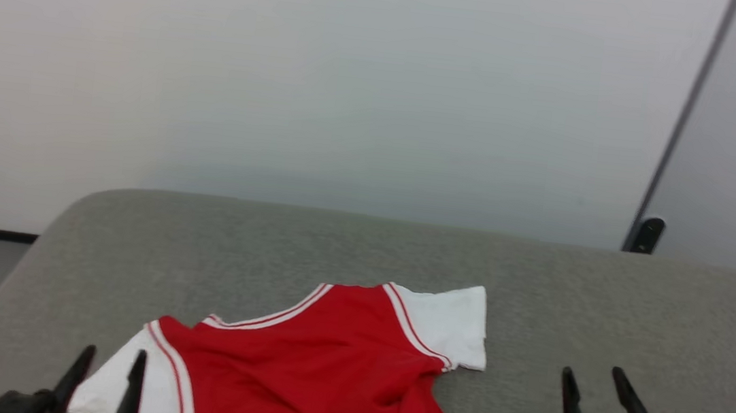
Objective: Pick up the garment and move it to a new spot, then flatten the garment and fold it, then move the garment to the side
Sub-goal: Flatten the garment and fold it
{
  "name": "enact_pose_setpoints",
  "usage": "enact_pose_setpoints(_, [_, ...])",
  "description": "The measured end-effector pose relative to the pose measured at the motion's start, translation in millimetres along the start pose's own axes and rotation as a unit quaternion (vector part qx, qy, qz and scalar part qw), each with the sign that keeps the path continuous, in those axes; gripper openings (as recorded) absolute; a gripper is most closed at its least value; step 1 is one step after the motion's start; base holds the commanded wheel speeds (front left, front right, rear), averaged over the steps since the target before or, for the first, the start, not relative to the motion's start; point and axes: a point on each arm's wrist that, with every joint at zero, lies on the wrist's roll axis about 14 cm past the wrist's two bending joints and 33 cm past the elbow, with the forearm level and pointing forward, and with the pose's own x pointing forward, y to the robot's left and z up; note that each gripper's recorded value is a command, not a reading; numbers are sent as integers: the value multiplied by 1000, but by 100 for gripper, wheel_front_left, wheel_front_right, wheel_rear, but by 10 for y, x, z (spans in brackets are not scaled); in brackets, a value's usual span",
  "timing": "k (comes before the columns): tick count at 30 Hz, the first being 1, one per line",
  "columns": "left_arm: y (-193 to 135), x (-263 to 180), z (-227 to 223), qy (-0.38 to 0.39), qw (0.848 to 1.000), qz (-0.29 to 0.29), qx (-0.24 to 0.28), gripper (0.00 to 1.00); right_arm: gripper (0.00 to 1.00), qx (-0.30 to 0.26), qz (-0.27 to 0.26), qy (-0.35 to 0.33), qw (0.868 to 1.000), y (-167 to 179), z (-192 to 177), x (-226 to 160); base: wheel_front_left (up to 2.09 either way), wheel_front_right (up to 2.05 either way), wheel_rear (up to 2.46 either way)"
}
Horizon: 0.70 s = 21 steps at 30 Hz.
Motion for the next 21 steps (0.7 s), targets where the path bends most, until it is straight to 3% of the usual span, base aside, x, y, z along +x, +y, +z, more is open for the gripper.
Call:
enact_pose_setpoints(4, [185, -123, -10, 0, 999, 33, -4, 100, 100, 2, 26, 3, 1000, 166, -20, 61, 0, 0, 0])
enact_pose_setpoints(6, [291, -195, -70, 9, 998, 60, -32, 100, 100, 4, 38, 6, 999, 243, -39, 84, 0, 0, 0])
enact_pose_setpoints(13, [508, -106, -129, 85, 991, 70, -82, 100, 100, 6, 64, 19, 998, 407, -122, 147, 0, 0, 0])
enact_pose_setpoints(15, [599, -4, -127, 117, 984, 75, -109, 100, 100, 3, 71, 25, 997, 423, -156, 165, 0, 0, 0])
enact_pose_setpoints(16, [620, 35, -132, 138, 984, 66, -96, 100, 100, 0, 73, 27, 997, 420, -169, 173, 0, 0, 0])
enact_pose_setpoints(18, [670, 152, -135, 172, 973, 70, -137, 100, 100, -3, 73, 29, 997, 391, -181, 198, 0, 0, 0])
enact_pose_setpoints(20, [668, 244, -152, 216, 967, 54, -121, 100, 100, -7, 73, 31, 997, 350, -192, 229, 0, 0, 0])
enact_pose_setpoints(21, [673, 311, -154, 231, 961, 55, -144, 100, 100, -8, 71, 33, 997, 321, -204, 239, 0, 0, 0])
